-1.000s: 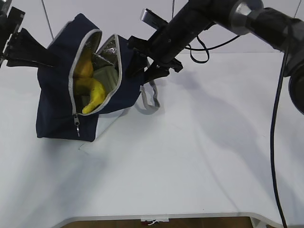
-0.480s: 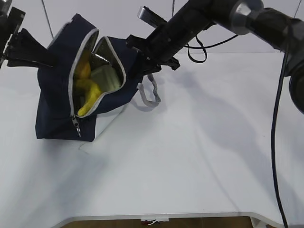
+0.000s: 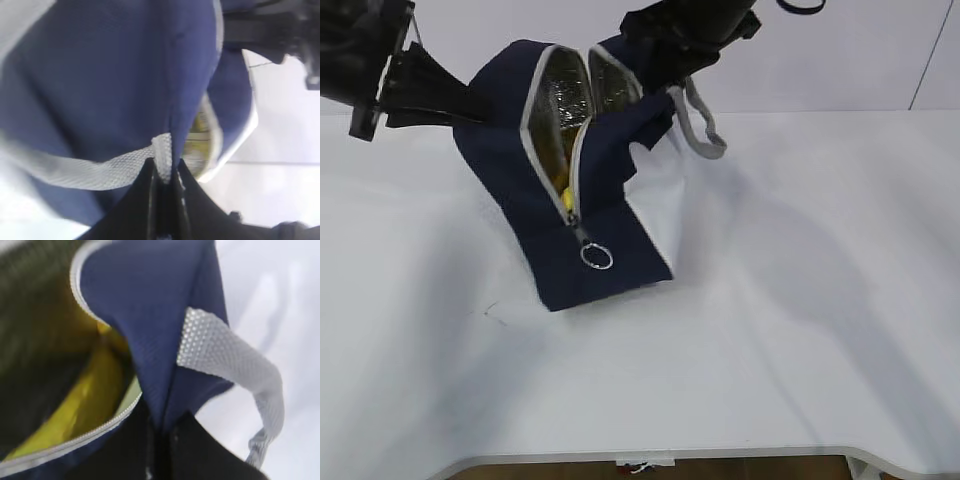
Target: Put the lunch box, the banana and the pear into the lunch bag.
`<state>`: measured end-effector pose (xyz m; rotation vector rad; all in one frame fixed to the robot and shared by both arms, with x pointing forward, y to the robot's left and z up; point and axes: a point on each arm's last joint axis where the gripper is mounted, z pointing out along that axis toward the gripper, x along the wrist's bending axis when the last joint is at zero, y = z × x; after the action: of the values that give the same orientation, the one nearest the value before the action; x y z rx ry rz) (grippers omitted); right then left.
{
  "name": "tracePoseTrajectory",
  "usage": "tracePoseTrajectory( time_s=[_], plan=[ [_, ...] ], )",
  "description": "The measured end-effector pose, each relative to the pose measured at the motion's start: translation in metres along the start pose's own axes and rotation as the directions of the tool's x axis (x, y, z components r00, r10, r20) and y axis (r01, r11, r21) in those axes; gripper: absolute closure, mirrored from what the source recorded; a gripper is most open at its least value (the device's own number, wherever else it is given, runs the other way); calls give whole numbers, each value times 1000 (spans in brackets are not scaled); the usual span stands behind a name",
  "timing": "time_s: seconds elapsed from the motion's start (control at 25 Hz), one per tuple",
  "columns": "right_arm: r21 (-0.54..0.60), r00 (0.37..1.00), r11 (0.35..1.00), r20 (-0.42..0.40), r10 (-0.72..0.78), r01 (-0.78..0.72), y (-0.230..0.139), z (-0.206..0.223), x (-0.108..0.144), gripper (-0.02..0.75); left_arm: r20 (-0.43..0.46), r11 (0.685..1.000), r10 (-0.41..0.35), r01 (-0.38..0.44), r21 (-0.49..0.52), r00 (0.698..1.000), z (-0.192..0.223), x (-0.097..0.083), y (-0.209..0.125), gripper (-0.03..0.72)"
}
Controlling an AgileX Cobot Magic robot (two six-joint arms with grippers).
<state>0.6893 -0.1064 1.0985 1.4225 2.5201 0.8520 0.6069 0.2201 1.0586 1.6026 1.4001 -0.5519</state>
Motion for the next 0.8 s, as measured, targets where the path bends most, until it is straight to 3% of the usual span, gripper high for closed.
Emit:
tracePoseTrajectory(
  time_s=[0.16, 0.4, 0.56, 0.8],
  plan=[
    [-28, 999, 999, 17, 33, -32, 2, -25, 4, 724, 65, 1000, -11, 11, 4, 998, 13, -13, -1, 680],
    [-16, 998, 999, 37, 49, -48, -8, -46, 9, 724, 95, 998, 20, -26, 63, 995, 35, -31, -11, 680],
    [26, 997, 998, 62, 53, -55, -21, -51, 10, 724, 90, 997, 34, -40, 62, 995, 44, -37, -13, 680],
    [100, 993, 993, 104, 50, -60, -32, -38, 3, 724, 8, 993, 108, -108, 51, 994, 68, -45, -19, 680]
  ],
)
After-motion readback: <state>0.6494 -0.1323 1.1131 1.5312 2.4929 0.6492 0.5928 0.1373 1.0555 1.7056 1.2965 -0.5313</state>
